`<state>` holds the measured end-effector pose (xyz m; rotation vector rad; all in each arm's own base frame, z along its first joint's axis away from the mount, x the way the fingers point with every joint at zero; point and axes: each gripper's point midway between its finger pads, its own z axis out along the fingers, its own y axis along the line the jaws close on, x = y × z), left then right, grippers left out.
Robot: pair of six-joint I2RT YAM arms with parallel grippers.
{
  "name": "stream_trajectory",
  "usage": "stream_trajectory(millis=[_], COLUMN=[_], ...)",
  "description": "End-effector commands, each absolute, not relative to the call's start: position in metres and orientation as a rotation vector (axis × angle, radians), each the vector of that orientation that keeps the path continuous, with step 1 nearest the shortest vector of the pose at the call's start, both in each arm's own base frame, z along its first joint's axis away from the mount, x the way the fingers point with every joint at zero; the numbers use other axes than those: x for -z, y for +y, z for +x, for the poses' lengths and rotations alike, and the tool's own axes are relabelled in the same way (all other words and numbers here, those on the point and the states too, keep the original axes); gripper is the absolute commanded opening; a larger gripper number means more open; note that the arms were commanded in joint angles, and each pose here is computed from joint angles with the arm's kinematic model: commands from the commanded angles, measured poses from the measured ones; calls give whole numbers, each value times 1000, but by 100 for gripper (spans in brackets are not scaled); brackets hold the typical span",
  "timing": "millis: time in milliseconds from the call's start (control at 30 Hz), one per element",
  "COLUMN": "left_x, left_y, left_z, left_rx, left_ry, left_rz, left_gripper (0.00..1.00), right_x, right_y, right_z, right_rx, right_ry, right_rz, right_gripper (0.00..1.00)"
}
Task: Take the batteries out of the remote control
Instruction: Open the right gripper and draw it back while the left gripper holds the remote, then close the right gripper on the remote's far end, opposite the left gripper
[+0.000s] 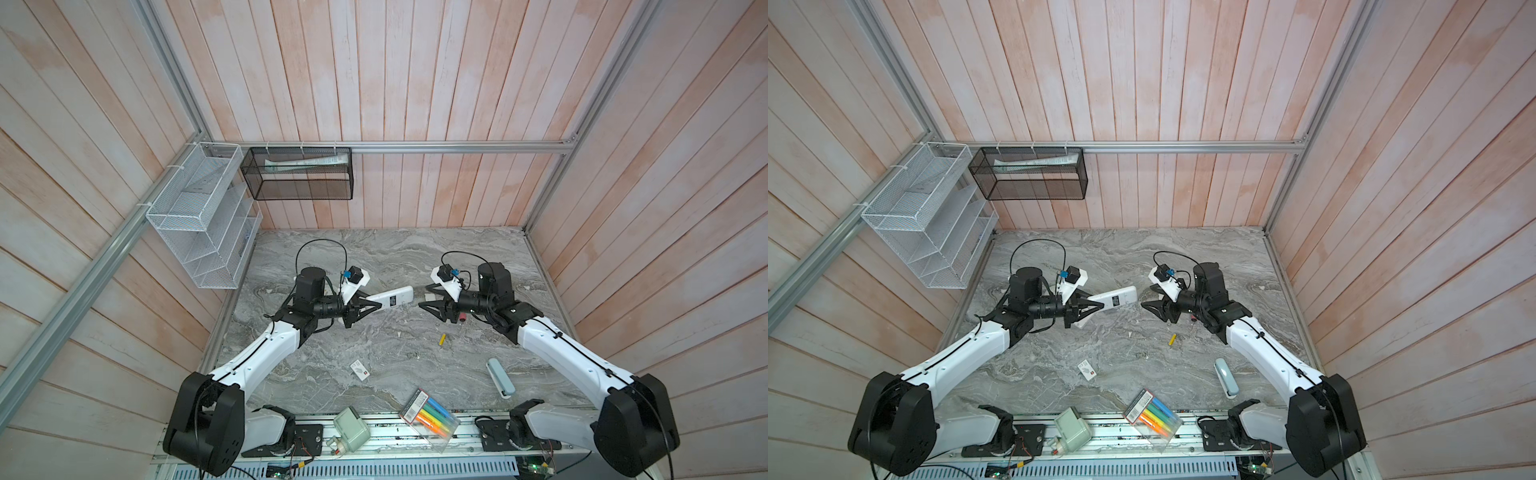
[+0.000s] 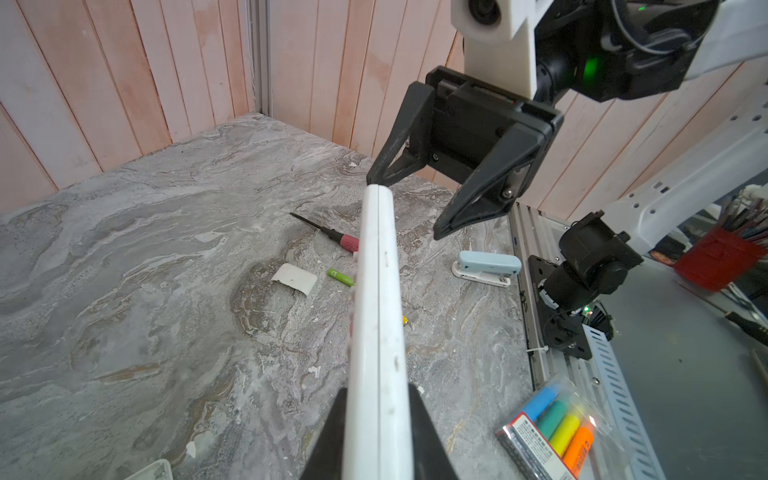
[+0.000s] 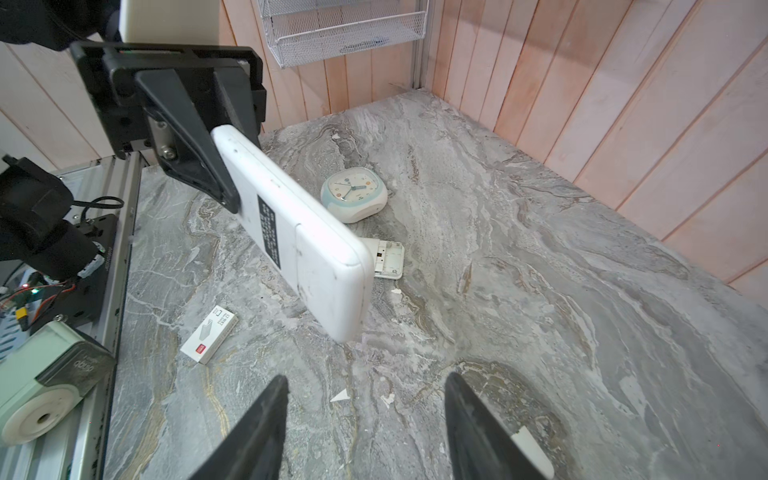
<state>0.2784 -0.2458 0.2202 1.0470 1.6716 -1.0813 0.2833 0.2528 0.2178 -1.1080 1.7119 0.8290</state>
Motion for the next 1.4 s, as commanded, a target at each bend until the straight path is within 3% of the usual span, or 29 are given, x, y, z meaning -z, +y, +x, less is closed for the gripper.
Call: stream_trajectory(millis=[0, 667, 1000, 1167, 1367], left_x=[-220, -208, -202, -202, -205], left_y=[-249, -250, -251, -251, -249], left_z=[271, 261, 255, 253, 251], left_rx=[1187, 1241, 1270, 1287, 1301], left_ry=[1661, 1660, 1652, 1645, 1630], left_rz=[1044, 1058, 1095, 1102, 1104], left_gripper=[2, 2, 2, 2, 1], right_x=[-217, -215, -216, -211, -207], right_y=[262, 295, 298, 297, 291], right_z=[281, 276, 276, 278, 282], right_rx=[-933, -1144, -1167, -1162, -1147], right_ry=[1699, 1691, 1682, 1703, 1718], right_rz=[-1107, -1140, -1165, -1163, -1146], right_gripper=[61, 62, 52, 40, 37])
